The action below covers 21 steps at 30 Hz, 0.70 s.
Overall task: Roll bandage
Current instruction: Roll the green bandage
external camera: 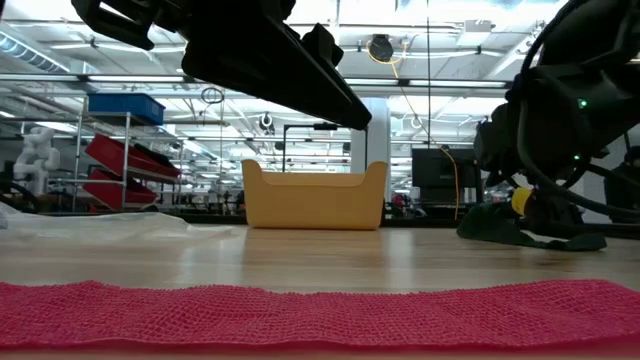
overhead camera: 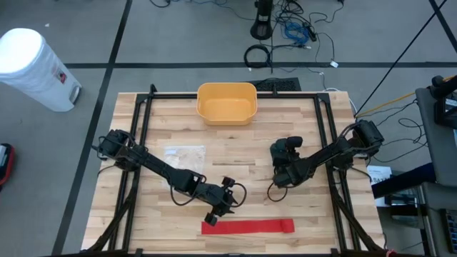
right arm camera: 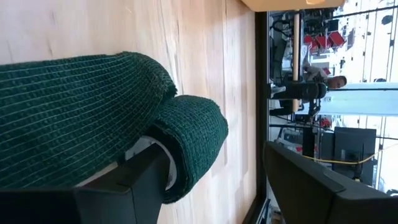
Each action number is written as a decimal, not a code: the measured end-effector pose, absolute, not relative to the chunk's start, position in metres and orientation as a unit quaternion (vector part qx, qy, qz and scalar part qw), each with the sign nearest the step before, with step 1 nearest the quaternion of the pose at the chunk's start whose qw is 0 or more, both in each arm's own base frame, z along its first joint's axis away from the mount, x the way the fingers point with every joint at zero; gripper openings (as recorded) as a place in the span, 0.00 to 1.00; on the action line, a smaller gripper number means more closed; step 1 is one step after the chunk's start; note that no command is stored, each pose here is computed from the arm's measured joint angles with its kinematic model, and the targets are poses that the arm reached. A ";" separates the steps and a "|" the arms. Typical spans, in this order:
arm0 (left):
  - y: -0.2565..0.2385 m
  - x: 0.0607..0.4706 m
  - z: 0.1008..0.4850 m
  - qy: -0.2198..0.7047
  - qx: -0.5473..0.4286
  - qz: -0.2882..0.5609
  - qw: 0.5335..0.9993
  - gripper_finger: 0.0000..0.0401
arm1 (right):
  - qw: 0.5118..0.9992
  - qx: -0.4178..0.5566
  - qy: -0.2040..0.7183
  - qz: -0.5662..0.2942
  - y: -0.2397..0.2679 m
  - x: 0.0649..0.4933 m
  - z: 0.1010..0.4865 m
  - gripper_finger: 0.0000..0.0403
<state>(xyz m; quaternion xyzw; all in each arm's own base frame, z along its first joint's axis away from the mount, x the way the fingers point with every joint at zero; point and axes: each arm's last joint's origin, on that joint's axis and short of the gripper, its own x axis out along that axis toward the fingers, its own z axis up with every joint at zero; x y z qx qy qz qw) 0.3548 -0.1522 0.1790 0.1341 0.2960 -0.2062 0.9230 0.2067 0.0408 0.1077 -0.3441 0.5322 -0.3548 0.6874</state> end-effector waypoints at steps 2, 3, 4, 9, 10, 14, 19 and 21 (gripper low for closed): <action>-0.152 0.355 0.179 0.296 0.134 -0.206 0.923 0.43 | 0.687 -0.345 0.533 -0.354 0.040 0.208 0.108 0.60; -0.152 0.355 0.179 0.296 0.134 -0.206 0.923 0.43 | 0.687 -0.345 0.534 -0.353 0.039 0.208 0.107 0.60; -0.152 0.355 0.179 0.296 0.134 -0.206 0.923 0.43 | 0.686 -0.345 0.534 -0.353 0.038 0.209 0.107 0.60; -0.152 0.355 0.179 0.296 0.134 -0.206 0.923 0.43 | 0.686 -0.354 0.527 -0.355 0.036 0.212 0.108 0.57; -0.152 0.355 0.179 0.296 0.134 -0.206 0.923 0.43 | 0.686 -0.355 0.527 -0.355 0.036 0.213 0.107 0.55; -0.152 0.355 0.179 0.296 0.134 -0.206 0.923 0.43 | 0.687 -0.353 0.526 -0.355 0.035 0.214 0.107 0.45; -0.152 0.355 0.179 0.296 0.134 -0.206 0.923 0.43 | 0.688 -0.352 0.526 -0.356 0.035 0.214 0.107 0.32; -0.152 0.355 0.179 0.296 0.134 -0.206 0.923 0.43 | 0.688 -0.352 0.525 -0.356 0.035 0.214 0.107 0.28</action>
